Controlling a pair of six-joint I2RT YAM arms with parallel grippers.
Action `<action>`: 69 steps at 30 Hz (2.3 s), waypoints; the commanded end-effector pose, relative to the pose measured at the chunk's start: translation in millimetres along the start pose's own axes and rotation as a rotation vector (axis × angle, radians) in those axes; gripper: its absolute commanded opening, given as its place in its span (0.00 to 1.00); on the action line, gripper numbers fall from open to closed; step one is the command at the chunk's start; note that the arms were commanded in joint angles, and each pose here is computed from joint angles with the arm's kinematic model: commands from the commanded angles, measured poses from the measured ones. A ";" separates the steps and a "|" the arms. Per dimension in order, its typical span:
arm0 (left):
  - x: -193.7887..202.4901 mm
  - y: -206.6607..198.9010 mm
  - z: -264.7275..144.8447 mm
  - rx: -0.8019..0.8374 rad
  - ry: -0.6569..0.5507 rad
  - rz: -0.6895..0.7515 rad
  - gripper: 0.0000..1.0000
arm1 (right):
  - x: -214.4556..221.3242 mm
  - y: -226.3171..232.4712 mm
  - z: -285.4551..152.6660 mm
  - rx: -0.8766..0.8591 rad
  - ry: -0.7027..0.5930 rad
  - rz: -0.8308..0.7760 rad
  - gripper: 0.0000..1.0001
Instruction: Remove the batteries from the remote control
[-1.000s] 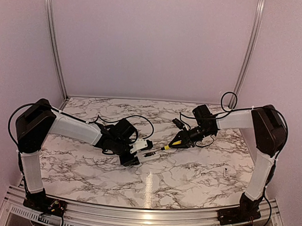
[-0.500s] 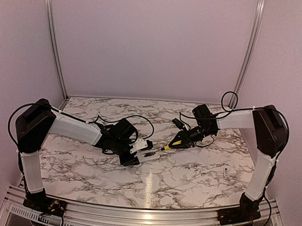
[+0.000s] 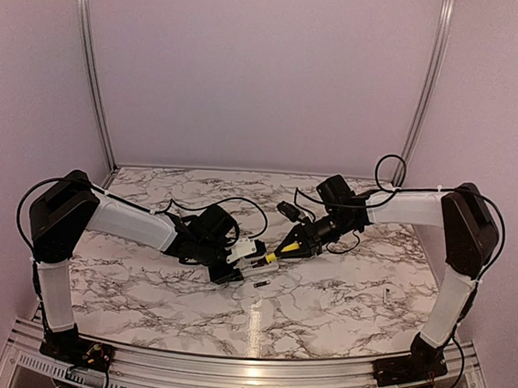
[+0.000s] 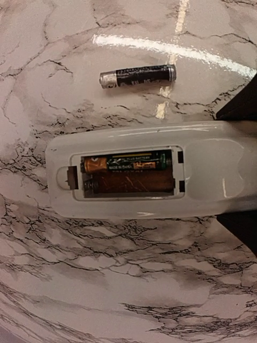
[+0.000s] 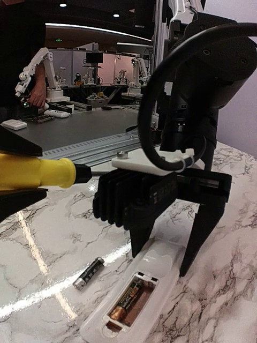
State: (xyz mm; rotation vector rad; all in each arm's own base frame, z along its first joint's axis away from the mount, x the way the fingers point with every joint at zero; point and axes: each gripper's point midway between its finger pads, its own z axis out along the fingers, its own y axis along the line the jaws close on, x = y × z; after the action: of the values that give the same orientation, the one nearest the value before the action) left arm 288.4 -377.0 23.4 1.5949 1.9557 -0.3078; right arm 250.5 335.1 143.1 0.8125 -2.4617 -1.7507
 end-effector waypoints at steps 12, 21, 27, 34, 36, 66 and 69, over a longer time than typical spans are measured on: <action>-0.6 1.3 5.5 -0.017 -0.005 0.003 0.00 | -3.0 15.0 -12.7 0.016 -0.017 -0.043 0.00; -9.9 5.9 -4.0 -0.040 -0.043 -0.011 0.00 | 0.9 16.0 -20.1 0.090 -0.019 -0.053 0.00; -13.9 8.7 -13.1 -0.063 -0.063 0.003 0.00 | 4.6 20.6 -29.3 0.158 -0.004 -0.072 0.00; -20.5 12.4 -30.3 -0.101 -0.101 0.031 0.00 | 10.4 28.6 -44.3 0.256 -0.021 -0.093 0.00; -24.9 14.8 -35.8 -0.120 -0.130 0.041 0.00 | 10.7 31.1 -49.8 0.290 -0.034 -0.101 0.00; -51.1 16.6 -98.4 -0.274 -0.364 0.357 0.00 | 3.2 59.1 -96.3 0.529 -0.097 -0.204 0.00; -49.4 13.9 -94.6 -0.256 -0.349 0.382 0.00 | 3.5 67.8 -95.8 0.505 -0.096 -0.214 0.00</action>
State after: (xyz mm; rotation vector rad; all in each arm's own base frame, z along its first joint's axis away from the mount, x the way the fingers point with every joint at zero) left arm 278.7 -364.8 121.0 1.5432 1.4127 -0.2012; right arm 253.2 267.2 217.6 1.0211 -3.0363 -1.2150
